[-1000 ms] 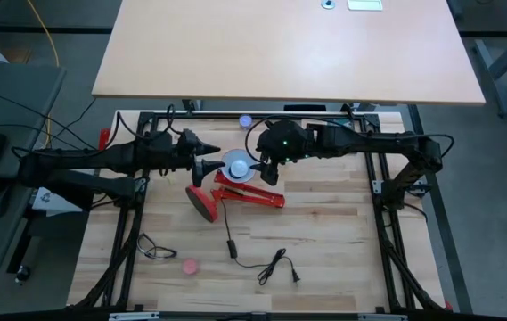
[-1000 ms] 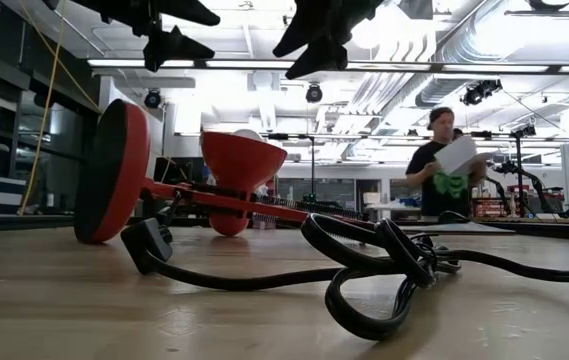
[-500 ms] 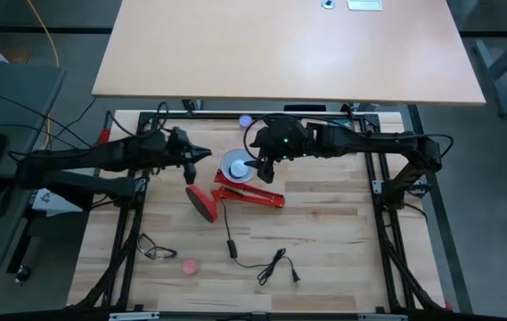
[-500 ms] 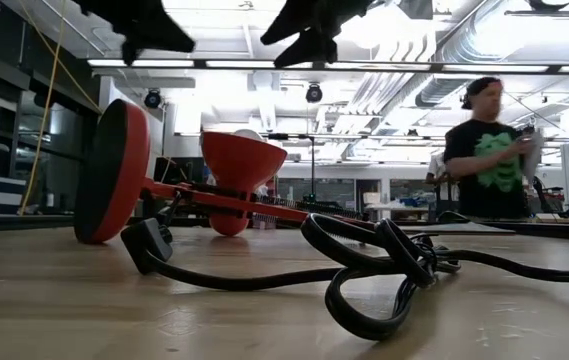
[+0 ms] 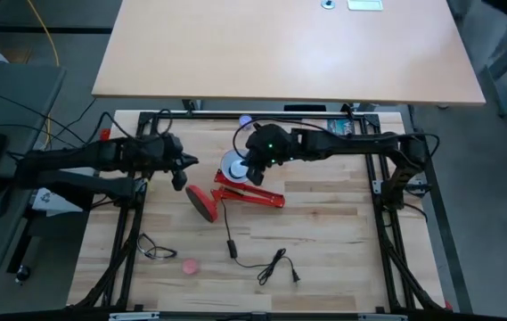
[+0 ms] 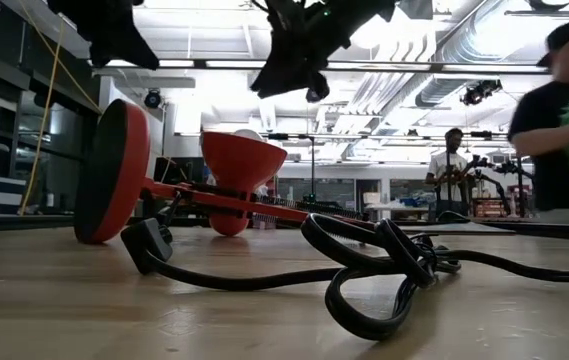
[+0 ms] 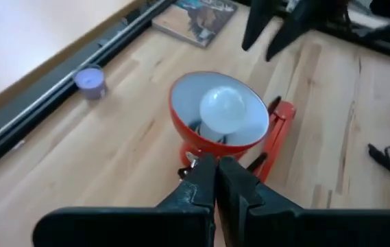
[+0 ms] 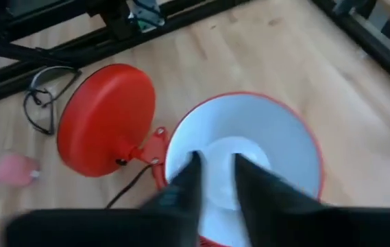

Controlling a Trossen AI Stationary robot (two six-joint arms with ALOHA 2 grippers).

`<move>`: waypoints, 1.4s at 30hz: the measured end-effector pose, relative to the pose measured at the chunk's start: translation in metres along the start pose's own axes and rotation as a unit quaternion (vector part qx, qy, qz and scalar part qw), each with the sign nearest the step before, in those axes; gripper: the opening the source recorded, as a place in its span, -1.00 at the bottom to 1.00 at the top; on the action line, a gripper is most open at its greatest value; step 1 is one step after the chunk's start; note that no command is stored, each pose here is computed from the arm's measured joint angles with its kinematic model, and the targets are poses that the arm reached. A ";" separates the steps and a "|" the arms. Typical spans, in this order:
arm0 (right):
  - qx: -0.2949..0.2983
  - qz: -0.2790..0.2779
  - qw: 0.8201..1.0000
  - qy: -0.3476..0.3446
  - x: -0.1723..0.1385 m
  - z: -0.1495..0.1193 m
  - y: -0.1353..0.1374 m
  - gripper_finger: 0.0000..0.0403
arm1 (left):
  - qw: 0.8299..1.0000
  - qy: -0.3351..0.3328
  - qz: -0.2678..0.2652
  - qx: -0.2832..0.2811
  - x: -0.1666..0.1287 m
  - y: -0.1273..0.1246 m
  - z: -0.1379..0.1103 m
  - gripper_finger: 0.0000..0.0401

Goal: Screw lightbulb
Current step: Remove the lightbulb from the desk lamp

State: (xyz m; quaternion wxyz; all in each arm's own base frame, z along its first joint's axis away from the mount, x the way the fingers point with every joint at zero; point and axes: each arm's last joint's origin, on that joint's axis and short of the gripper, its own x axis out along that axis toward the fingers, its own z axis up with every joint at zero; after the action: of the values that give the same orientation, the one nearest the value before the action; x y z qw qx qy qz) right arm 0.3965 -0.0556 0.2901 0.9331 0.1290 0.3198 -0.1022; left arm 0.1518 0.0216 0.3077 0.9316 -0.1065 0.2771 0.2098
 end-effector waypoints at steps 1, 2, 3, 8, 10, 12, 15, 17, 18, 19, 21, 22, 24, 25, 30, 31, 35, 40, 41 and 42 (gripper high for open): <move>0.011 0.004 1.000 0.004 0.001 -0.001 0.000 -0.71 | 1.000 0.003 -0.001 0.004 0.003 -0.002 0.000 -1.00; 0.017 0.008 1.000 0.007 0.002 -0.002 0.000 -0.85 | 1.000 0.005 -0.003 0.008 0.006 -0.003 0.001 -1.00; 0.018 0.011 1.000 0.010 0.003 -0.002 0.000 -0.92 | 1.000 0.005 -0.004 0.011 0.009 -0.005 0.002 -1.00; 0.023 0.011 0.999 0.027 0.002 -0.005 0.000 -0.99 | 0.999 -0.001 -0.022 0.030 0.025 -0.012 0.008 -1.00; 0.022 0.009 0.999 0.036 0.002 -0.007 -0.001 -0.99 | 0.999 0.000 -0.029 0.043 0.033 -0.016 0.009 -1.00; 0.022 0.008 0.999 0.042 0.002 -0.008 -0.001 -1.00 | 0.998 0.004 -0.031 0.054 0.041 -0.018 0.010 -1.00; 0.020 0.012 0.998 0.056 0.002 -0.011 0.000 -1.00 | 0.997 0.015 -0.038 0.070 0.052 -0.022 0.010 -1.00; 0.019 0.025 0.996 0.078 0.001 -0.015 0.001 -1.00 | 0.995 0.014 -0.042 0.087 0.060 -0.025 0.011 -1.00; 0.014 0.030 0.995 0.091 0.001 -0.018 0.002 -1.00 | 0.994 0.014 -0.042 0.100 0.065 -0.026 0.011 -1.00; 0.004 0.036 0.994 0.100 0.002 -0.022 0.005 -1.00 | 0.993 0.015 -0.041 0.112 0.071 -0.027 0.011 -1.00; -0.006 0.042 0.993 0.114 0.004 -0.029 0.009 -1.00 | 0.991 0.021 -0.032 0.127 0.084 -0.026 0.011 -1.00; -0.006 0.043 0.992 0.119 0.005 -0.032 0.010 -1.00 | 0.991 0.022 -0.025 0.126 0.090 -0.024 0.012 -1.00; -0.004 0.046 0.991 0.123 0.007 -0.037 0.012 -1.00 | 0.993 0.025 -0.011 0.118 0.101 -0.019 0.013 -1.00; -0.001 0.047 0.992 0.118 0.009 -0.038 0.013 -1.00 | 0.993 0.026 -0.003 0.114 0.105 -0.016 0.013 -1.00; 0.017 0.052 0.996 0.076 0.012 -0.034 0.016 -1.00 | 0.994 -0.001 0.023 0.105 0.114 -0.002 0.022 -1.00; 0.018 0.051 0.996 0.069 0.013 -0.033 0.016 -1.00 | 0.993 0.001 0.026 0.114 0.116 0.000 0.022 -1.00; 0.038 0.044 0.997 0.059 0.019 -0.033 0.016 -1.00 | 0.991 0.015 -0.001 0.134 0.125 0.006 0.020 -1.00; 0.038 0.038 0.997 0.054 0.026 -0.035 0.017 -1.00 | 0.990 0.019 -0.015 0.142 0.137 0.006 0.018 -1.00; 0.040 0.037 0.997 0.058 0.028 -0.036 0.017 -1.00 | 0.990 0.017 -0.015 0.142 0.140 0.005 0.018 -1.00; 0.040 0.037 0.997 0.058 0.030 -0.037 0.017 -1.00 | 0.990 0.015 -0.015 0.142 0.143 0.005 0.018 -1.00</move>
State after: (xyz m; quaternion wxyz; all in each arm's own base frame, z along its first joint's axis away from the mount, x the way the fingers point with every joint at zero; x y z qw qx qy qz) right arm 0.4034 -0.0318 0.2462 0.9101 0.1837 0.3644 -0.0725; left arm 0.2667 0.0794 0.2420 0.9362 0.0197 0.3161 0.1525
